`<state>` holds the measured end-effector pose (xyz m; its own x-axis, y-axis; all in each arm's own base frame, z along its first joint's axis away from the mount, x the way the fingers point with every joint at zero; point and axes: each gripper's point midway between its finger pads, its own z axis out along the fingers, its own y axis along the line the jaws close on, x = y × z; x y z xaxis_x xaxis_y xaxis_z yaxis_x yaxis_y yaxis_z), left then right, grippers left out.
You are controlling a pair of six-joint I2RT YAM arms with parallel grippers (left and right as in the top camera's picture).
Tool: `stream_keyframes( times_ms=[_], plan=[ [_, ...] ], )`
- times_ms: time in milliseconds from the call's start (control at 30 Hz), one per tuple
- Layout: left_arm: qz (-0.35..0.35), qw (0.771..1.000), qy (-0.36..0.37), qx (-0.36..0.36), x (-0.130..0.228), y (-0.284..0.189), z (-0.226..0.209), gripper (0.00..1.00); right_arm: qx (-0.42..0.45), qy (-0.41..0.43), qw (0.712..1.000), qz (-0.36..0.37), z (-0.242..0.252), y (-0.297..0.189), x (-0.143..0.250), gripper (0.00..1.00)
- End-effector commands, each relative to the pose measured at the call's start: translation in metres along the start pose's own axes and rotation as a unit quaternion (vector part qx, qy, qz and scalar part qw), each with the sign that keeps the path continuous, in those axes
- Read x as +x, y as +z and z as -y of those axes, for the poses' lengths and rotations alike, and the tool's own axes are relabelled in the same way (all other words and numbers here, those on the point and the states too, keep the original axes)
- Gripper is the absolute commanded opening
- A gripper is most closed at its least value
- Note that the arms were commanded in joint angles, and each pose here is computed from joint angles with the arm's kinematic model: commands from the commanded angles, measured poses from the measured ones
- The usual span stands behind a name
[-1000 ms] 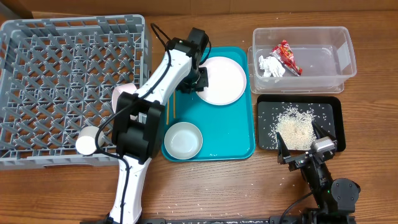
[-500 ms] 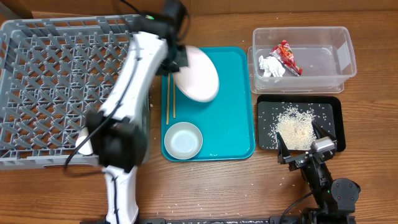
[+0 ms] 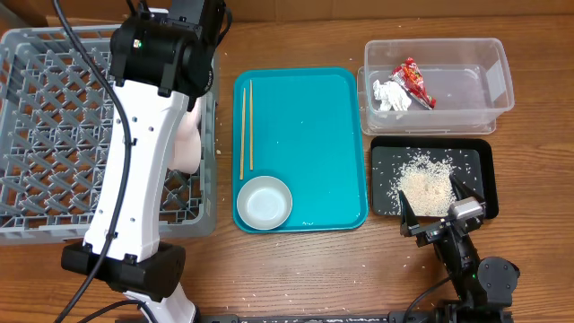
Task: Sort waste into correct bins and load items into the dishwasher
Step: 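Lift the white plate and stand it upright in the rack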
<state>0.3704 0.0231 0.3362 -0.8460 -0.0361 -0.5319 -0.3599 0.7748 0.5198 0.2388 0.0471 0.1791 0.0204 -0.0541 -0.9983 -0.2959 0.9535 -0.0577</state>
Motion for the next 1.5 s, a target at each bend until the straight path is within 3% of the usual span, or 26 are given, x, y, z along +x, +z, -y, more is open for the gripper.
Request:
stream_keyframes(
  times_ms=[0,333,467,833,1467],
  plan=[
    [0.048,0.990,0.027,-0.129,-0.016,-0.006,-0.041,0.04,-0.001,0.004,1.000,0.001,0.000,0.000,0.002,1.00],
    [0.037,0.971,-0.001,-0.236,-0.001,0.026,-0.057,0.04,-0.001,0.004,1.000,0.001,0.000,0.000,0.002,1.00],
    [0.038,0.956,0.025,-0.288,0.007,0.051,-0.051,0.04,-0.001,0.004,1.000,0.001,0.000,0.000,0.002,1.00],
    [0.003,0.954,0.014,-0.298,0.025,0.083,-0.056,0.04,-0.001,0.004,1.000,0.001,0.000,0.000,0.002,1.00],
    [-0.016,0.956,-0.013,-0.292,0.024,0.102,-0.068,0.04,-0.001,0.004,1.000,0.001,0.000,0.000,0.002,1.00]
  ],
)
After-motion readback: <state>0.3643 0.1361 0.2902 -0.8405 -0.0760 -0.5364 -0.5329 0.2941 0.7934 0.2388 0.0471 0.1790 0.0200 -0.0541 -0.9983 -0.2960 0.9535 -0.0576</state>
